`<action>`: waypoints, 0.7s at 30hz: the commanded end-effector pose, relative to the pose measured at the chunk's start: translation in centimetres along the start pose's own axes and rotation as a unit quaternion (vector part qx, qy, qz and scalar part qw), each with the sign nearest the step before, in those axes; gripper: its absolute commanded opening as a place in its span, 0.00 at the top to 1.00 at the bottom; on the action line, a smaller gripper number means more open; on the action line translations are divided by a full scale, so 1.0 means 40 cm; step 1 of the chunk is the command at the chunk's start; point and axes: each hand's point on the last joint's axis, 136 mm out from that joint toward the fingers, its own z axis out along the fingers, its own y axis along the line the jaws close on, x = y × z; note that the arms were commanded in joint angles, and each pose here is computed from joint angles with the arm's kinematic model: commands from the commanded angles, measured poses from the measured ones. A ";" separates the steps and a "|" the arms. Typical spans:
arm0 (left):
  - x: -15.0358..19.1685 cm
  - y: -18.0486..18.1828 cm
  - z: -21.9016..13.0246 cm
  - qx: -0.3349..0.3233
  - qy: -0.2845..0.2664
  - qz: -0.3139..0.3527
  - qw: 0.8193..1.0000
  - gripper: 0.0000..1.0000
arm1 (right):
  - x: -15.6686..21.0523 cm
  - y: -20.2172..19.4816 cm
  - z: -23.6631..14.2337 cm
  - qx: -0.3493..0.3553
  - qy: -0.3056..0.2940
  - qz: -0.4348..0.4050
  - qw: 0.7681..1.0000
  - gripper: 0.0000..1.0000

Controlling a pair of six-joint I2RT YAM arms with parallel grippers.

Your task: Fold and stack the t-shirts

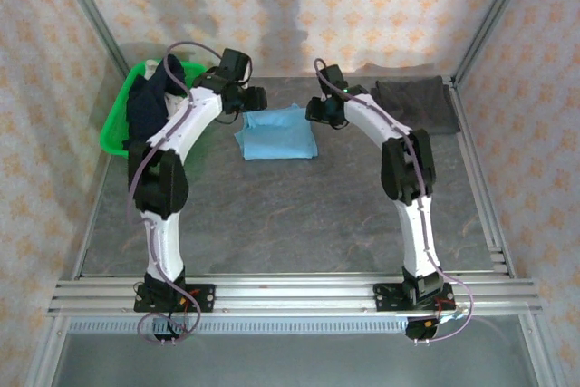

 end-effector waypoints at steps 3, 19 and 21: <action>-0.010 -0.013 -0.120 -0.008 -0.052 0.025 0.998 0.33 | -0.032 0.043 -0.113 -0.018 -0.065 -0.010 0.998 0.51; 0.159 -0.035 0.109 0.014 0.027 0.020 0.999 0.35 | 0.098 0.002 0.018 0.018 -0.011 0.004 1.000 0.52; 0.173 -0.039 0.149 0.015 0.041 0.021 0.999 0.36 | 0.094 -0.002 0.001 0.022 -0.015 0.002 1.000 0.52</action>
